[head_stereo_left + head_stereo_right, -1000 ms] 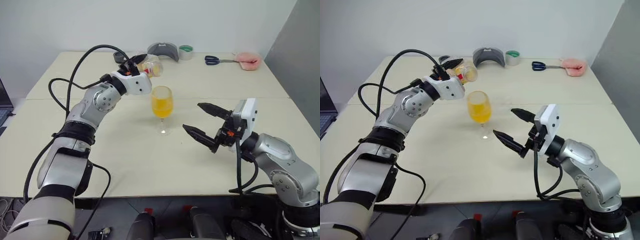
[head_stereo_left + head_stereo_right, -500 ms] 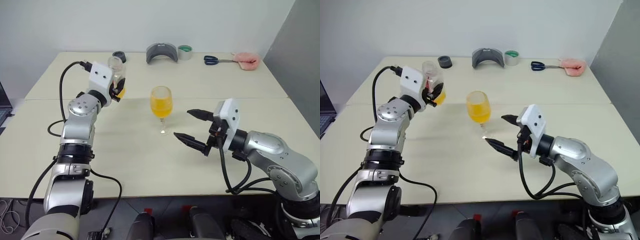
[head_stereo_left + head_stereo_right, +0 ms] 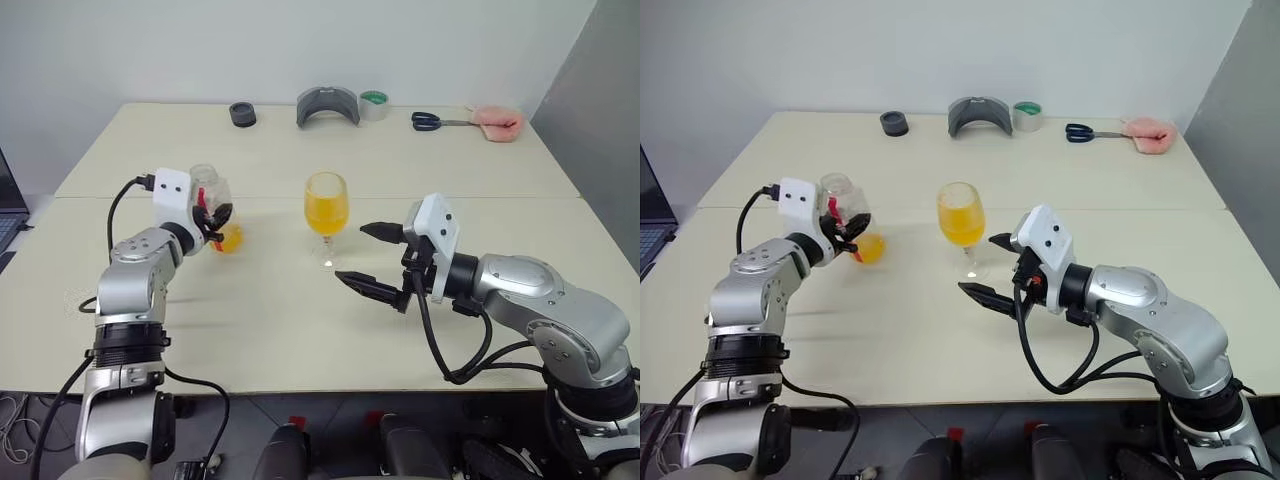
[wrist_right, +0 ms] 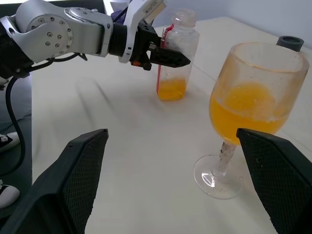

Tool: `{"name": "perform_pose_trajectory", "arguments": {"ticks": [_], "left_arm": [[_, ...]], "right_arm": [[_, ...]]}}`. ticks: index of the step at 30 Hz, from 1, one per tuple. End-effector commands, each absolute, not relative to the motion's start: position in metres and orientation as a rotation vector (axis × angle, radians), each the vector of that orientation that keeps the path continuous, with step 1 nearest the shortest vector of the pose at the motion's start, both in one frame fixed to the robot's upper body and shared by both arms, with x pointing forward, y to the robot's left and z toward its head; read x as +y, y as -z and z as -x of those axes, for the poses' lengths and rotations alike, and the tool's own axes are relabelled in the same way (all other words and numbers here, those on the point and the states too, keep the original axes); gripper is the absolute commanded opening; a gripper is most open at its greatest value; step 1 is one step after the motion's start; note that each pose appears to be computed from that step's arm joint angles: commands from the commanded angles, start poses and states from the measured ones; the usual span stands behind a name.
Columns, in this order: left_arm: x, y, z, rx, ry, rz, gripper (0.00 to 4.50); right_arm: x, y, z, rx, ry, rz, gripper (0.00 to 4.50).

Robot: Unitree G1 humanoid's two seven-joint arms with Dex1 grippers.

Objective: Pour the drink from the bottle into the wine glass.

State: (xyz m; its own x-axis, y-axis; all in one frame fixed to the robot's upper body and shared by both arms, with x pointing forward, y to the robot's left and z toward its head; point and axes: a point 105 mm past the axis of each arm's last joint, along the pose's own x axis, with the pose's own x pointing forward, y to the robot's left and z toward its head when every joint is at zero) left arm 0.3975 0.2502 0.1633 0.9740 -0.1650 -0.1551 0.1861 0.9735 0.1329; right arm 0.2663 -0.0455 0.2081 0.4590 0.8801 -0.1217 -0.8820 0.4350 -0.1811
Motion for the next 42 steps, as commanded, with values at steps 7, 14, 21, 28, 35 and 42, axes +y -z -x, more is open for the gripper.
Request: {"name": "perform_pose_trajectory", "arguments": {"ticks": [7,14,21,28,35,42], "left_arm": [[0.255,-0.171,-0.392,0.089,0.182,-0.084,3.4],[0.255,-0.171,-0.388,0.069,0.193,-0.133,4.46],[0.261,-0.158,-0.378,0.063,0.181,-0.214,4.46],[0.269,-0.151,-0.367,0.026,0.141,-0.246,4.46],[0.275,-0.142,-0.351,-0.042,0.0,-0.256,4.46],[0.259,-0.121,-0.326,-0.019,0.038,-0.141,4.46]], "right_arm": [[-0.045,-0.221,-0.264,-0.039,-1.115,0.251,4.5],[-0.046,-0.22,-0.265,-0.04,-1.11,0.255,4.5],[-0.058,-0.193,-0.271,-0.038,-1.039,0.285,4.5],[-0.073,-0.174,-0.283,-0.127,-0.891,0.239,4.5],[-0.118,-0.135,-0.305,-0.192,-0.466,0.056,4.5],[-0.123,-0.121,-0.308,-0.197,-0.329,-0.033,4.5]]}}
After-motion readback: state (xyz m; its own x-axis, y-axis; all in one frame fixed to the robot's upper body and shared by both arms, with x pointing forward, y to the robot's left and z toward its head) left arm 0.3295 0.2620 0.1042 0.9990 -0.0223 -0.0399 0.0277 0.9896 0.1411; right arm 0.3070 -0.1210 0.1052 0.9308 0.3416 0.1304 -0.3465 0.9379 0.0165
